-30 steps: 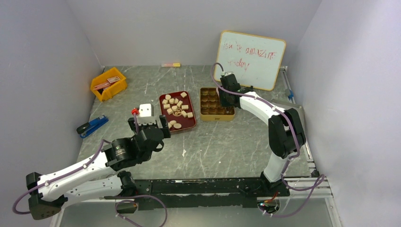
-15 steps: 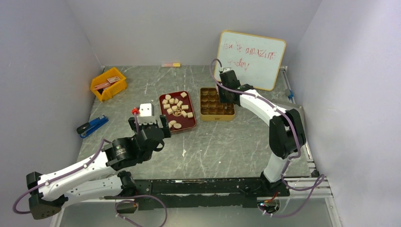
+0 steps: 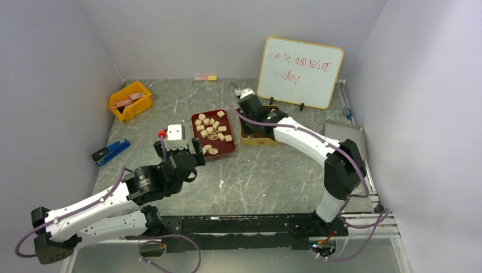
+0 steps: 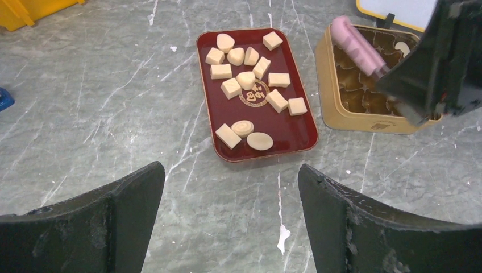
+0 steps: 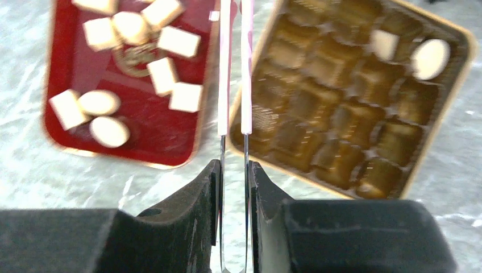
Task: Pack the chocolate
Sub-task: Place the fake chocolate in the packing box, then pick up the fake chocolate from the plate.
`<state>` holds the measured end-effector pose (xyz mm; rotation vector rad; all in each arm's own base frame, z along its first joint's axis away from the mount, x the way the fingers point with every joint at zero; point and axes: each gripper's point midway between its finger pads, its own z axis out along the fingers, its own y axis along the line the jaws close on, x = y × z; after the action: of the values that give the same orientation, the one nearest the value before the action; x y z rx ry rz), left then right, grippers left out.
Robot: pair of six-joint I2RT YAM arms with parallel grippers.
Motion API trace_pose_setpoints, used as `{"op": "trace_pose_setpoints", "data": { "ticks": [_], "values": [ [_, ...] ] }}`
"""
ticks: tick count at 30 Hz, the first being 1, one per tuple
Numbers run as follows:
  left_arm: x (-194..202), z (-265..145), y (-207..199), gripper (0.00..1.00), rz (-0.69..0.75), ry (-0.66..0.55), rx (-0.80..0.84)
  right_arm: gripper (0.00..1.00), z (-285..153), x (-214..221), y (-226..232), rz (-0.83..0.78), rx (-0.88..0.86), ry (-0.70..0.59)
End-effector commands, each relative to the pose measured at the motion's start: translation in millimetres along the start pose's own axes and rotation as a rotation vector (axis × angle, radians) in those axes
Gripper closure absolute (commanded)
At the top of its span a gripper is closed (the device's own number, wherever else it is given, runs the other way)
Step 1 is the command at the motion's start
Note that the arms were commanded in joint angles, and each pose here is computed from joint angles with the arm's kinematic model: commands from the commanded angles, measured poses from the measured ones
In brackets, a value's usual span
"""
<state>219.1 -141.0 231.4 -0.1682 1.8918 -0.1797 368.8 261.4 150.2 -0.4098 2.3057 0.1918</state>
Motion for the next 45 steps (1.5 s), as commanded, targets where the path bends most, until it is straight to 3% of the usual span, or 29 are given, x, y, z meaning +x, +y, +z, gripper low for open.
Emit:
{"op": "trace_pose_setpoints", "data": {
  "ticks": [1, 8, 14, 28, 45],
  "values": [
    [-18.4, -7.3, -5.5, 0.09, -0.071, -0.027, 0.029, 0.76, -20.3, -13.9, 45.3, -0.020, -0.055, -0.059],
    [-21.0, -10.3, -2.8, 0.09, -0.080, -0.030, 0.035, 0.74, -13.4, 17.4, 96.0, -0.100, -0.096, -0.003],
    [-22.2, -11.8, -0.9, 0.09, -0.083, -0.032, 0.037, 0.72, -3.5, 39.7, 111.9, -0.138, -0.098, 0.040],
    [-21.5, -12.4, 0.9, 0.08, -0.082, -0.034, 0.039, 0.65, 14.2, 56.8, 101.7, -0.183, -0.024, 0.079],
    [-21.6, -11.9, 0.4, 0.08, -0.080, -0.037, 0.040, 0.64, 29.3, 59.3, 90.4, -0.171, -0.013, 0.099]
  ]
}}
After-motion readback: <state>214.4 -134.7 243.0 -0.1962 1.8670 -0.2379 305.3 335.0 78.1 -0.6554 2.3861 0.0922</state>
